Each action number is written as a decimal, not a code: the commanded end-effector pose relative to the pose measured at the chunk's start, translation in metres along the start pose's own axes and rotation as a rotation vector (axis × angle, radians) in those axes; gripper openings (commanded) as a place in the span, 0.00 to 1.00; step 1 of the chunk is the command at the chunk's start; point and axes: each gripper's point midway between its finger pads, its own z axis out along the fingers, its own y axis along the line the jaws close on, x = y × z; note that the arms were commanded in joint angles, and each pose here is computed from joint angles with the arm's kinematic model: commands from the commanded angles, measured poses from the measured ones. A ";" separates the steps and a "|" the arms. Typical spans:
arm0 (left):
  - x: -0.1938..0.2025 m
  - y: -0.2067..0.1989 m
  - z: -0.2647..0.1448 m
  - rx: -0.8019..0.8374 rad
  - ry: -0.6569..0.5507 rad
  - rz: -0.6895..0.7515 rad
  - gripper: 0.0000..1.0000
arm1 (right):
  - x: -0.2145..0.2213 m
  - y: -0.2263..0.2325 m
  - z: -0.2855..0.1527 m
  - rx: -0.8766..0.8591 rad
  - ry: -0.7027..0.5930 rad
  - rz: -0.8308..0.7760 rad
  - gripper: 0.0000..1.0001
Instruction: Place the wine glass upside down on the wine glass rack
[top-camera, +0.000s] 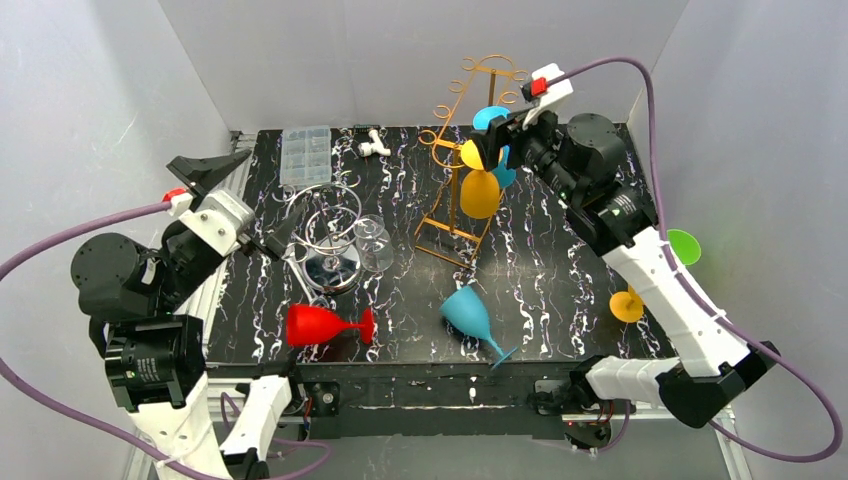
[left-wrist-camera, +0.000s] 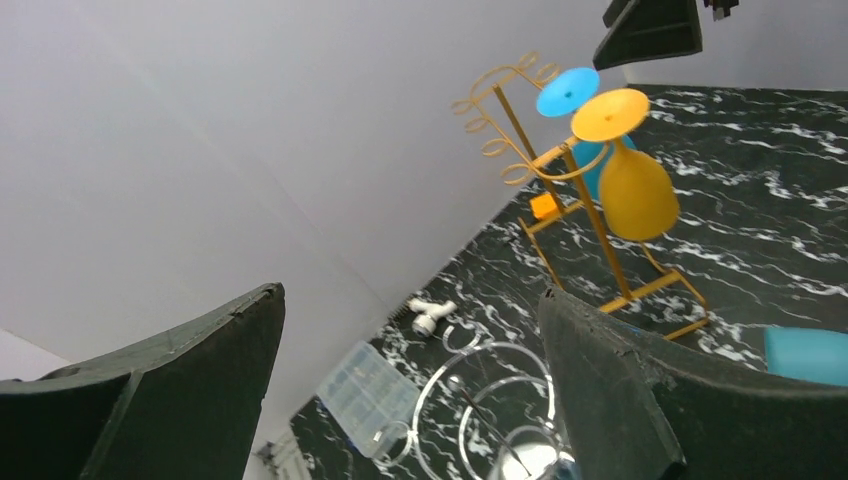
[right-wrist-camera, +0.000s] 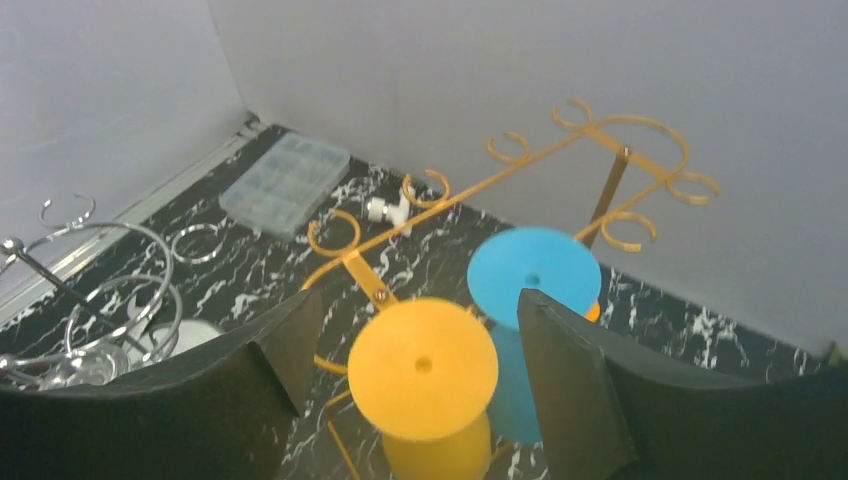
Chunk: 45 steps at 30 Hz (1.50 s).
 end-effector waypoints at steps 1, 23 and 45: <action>0.027 -0.024 0.001 0.085 0.046 -0.128 0.98 | -0.012 -0.013 -0.034 0.085 -0.023 0.074 0.85; 0.049 -0.034 0.009 0.169 0.127 -0.217 0.98 | 0.089 -0.121 -0.188 0.931 0.403 0.156 0.98; 0.052 -0.006 0.020 0.073 0.137 -0.185 0.98 | 0.247 -0.203 -0.260 1.321 0.803 0.284 0.98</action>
